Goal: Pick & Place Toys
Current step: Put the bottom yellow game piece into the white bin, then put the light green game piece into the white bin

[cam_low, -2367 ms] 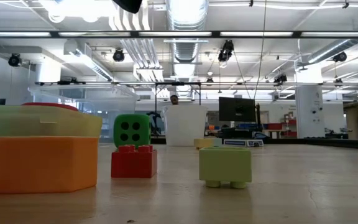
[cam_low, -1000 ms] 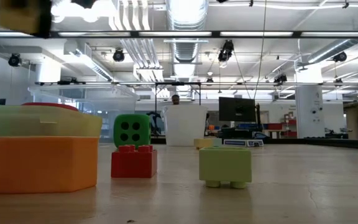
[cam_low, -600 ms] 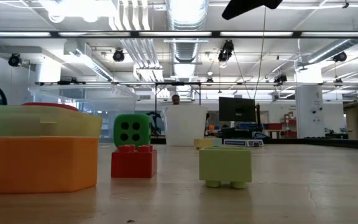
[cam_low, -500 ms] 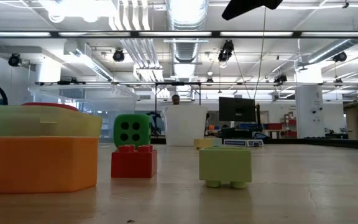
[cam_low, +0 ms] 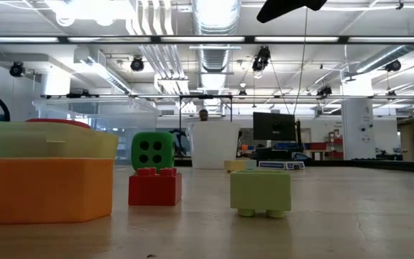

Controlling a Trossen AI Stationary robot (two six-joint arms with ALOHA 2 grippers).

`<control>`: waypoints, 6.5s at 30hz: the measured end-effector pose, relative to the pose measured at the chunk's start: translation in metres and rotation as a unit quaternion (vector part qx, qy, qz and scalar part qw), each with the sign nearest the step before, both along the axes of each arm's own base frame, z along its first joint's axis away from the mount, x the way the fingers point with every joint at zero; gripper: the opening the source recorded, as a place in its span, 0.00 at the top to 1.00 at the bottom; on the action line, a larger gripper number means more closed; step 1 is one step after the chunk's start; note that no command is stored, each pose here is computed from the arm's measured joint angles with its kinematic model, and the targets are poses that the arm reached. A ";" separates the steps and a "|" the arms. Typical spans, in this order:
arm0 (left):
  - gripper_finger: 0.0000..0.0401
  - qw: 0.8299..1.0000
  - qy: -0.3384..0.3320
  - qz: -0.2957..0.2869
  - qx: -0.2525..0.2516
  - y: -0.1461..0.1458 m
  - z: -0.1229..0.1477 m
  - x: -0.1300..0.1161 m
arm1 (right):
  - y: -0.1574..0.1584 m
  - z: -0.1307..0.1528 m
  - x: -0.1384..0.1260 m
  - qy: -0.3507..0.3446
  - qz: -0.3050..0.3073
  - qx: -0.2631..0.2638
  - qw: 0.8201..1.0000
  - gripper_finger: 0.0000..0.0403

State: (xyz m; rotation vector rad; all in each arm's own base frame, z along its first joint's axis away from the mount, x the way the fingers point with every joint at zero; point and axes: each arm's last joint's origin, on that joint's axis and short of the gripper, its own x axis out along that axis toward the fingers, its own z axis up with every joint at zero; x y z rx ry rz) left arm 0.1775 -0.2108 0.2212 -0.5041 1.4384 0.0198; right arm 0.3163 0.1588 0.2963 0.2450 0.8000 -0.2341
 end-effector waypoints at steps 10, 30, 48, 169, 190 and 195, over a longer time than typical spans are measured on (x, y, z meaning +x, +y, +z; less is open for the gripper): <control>0.76 0.999 0.003 -0.027 -0.033 -0.004 -0.021 -0.008 | 0.000 0.000 0.000 -0.002 -0.016 0.014 1.000 0.09; 0.76 0.998 -0.033 -0.059 -0.015 -0.004 -0.021 -0.007 | -0.002 0.000 0.001 -0.004 -0.020 0.010 1.000 0.09; 0.76 0.997 -0.013 -0.066 -0.031 0.001 -0.043 -0.013 | -0.004 0.000 0.002 -0.004 -0.023 0.009 1.000 0.09; 0.10 0.969 -0.195 0.140 -0.061 0.050 0.053 0.039 | 0.067 -0.171 0.047 0.121 0.030 0.041 0.991 0.58; 0.10 0.926 -0.159 0.307 -0.150 0.055 0.057 0.048 | 0.058 -0.095 0.040 0.026 0.046 0.031 0.998 0.68; 0.10 0.904 -0.186 0.341 -0.178 0.067 0.063 0.063 | 0.047 -0.043 0.043 -0.046 0.037 0.035 0.998 0.68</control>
